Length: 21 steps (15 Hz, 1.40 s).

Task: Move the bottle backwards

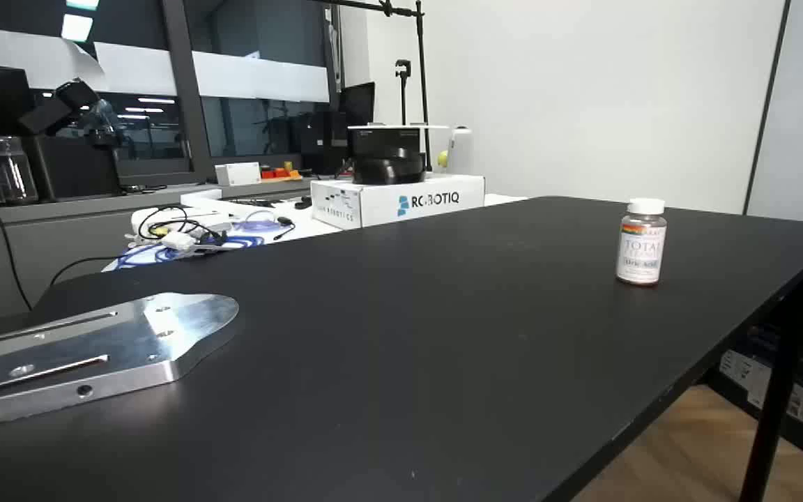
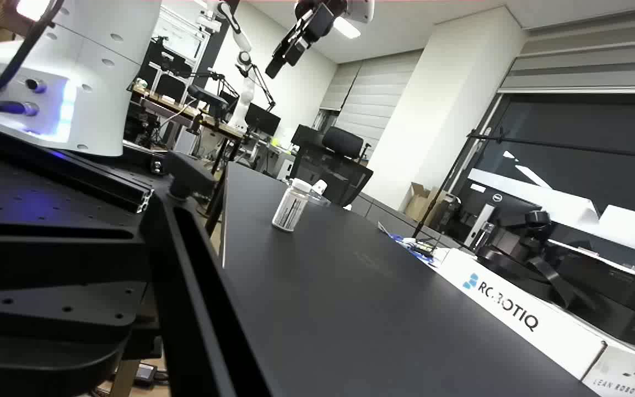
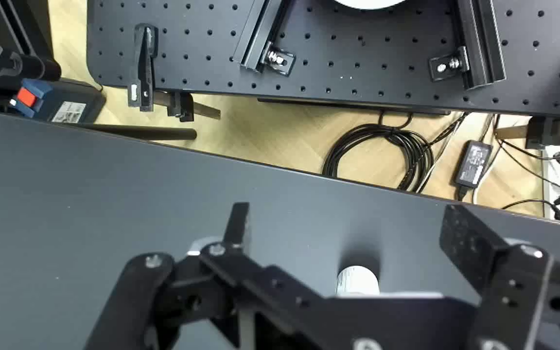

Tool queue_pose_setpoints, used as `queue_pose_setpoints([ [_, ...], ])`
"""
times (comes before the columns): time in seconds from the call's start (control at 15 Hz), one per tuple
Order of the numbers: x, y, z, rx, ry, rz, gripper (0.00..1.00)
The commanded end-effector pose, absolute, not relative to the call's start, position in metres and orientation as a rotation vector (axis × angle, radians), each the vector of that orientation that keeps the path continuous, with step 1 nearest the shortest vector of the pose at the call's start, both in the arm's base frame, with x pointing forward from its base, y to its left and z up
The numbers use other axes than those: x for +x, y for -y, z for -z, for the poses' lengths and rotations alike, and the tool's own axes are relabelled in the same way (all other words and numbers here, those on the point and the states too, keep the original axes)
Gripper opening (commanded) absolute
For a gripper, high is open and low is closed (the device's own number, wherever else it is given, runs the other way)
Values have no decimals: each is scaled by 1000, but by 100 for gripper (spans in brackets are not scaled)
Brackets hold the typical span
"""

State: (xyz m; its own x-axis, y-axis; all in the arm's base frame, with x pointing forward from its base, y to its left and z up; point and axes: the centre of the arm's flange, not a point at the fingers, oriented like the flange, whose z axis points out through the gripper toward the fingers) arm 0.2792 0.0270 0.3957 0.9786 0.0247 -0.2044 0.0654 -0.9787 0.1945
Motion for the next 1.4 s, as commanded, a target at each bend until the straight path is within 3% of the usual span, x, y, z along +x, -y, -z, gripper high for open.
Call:
queue_pose_setpoints([
  [0.0,279,-27,-396,2924,-68,299,100],
  [0.6,280,-27,-395,2924,-69,302,100],
  [1.2,324,-3,-396,2976,83,191,100],
  [1.27,287,-24,-398,2942,-38,239,100],
  [1.33,292,-19,-399,2953,-29,223,100],
])
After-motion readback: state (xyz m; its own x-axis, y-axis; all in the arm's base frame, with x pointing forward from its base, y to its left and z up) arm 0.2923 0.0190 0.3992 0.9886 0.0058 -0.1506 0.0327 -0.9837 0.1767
